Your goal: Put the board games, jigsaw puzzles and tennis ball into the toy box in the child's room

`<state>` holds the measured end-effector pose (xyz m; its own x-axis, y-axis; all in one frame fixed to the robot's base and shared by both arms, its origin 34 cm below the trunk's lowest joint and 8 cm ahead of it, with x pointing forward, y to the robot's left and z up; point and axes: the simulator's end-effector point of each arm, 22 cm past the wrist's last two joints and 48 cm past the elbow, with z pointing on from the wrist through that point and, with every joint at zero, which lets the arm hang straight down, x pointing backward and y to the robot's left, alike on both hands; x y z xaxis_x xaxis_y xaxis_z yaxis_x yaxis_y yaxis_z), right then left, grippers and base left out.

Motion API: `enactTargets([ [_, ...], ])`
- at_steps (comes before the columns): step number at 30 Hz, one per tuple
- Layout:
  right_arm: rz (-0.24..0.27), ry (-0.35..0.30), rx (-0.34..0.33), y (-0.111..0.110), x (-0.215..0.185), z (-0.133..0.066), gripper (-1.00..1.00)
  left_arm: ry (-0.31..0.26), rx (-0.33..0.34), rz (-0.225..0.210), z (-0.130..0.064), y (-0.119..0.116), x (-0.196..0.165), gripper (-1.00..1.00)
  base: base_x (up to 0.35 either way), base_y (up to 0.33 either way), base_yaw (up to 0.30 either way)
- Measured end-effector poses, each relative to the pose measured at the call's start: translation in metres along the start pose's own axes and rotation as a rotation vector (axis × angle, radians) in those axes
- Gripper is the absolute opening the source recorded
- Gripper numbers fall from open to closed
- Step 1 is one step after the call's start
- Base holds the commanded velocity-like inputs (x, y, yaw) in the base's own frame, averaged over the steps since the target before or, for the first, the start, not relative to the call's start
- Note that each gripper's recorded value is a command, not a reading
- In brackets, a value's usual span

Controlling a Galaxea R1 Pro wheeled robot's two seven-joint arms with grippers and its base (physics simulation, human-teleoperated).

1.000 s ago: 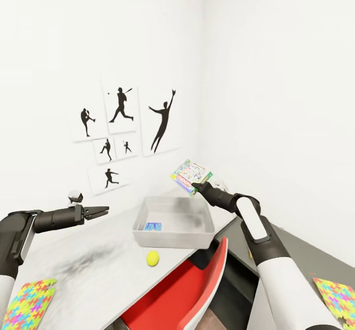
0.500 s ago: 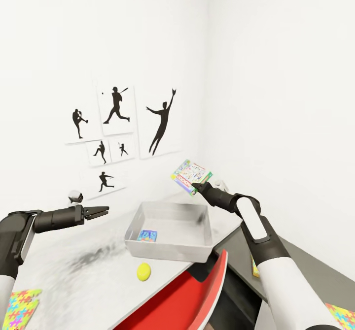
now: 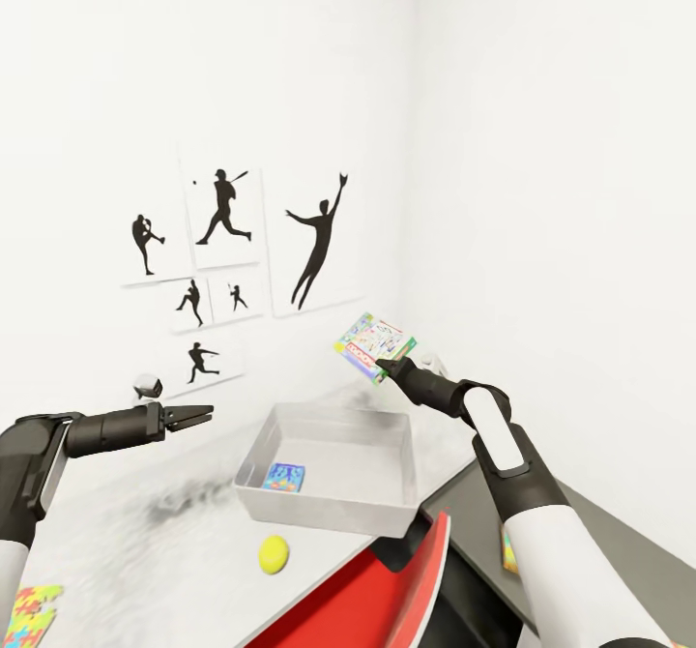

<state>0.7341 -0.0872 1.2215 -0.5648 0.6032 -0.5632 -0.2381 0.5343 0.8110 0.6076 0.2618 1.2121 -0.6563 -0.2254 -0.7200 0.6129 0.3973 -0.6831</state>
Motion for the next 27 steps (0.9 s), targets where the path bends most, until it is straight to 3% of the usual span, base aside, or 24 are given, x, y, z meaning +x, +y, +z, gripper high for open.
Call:
enactTargets([
  [16, -0.004, -0.013, 0.003, 0.0, -0.002, 0.001, -1.0, -0.001, 0.0, 0.0, 0.0, 0.0, 0.0, 1.0, 0.026, -0.025, 0.0],
  [27, -0.03, 0.058, 0.038, -0.01, 0.029, 0.014, -1.0, -0.001, 0.001, 0.0, 0.0, 0.0, 0.0, 1.0, 0.0, 0.0, 0.0],
])
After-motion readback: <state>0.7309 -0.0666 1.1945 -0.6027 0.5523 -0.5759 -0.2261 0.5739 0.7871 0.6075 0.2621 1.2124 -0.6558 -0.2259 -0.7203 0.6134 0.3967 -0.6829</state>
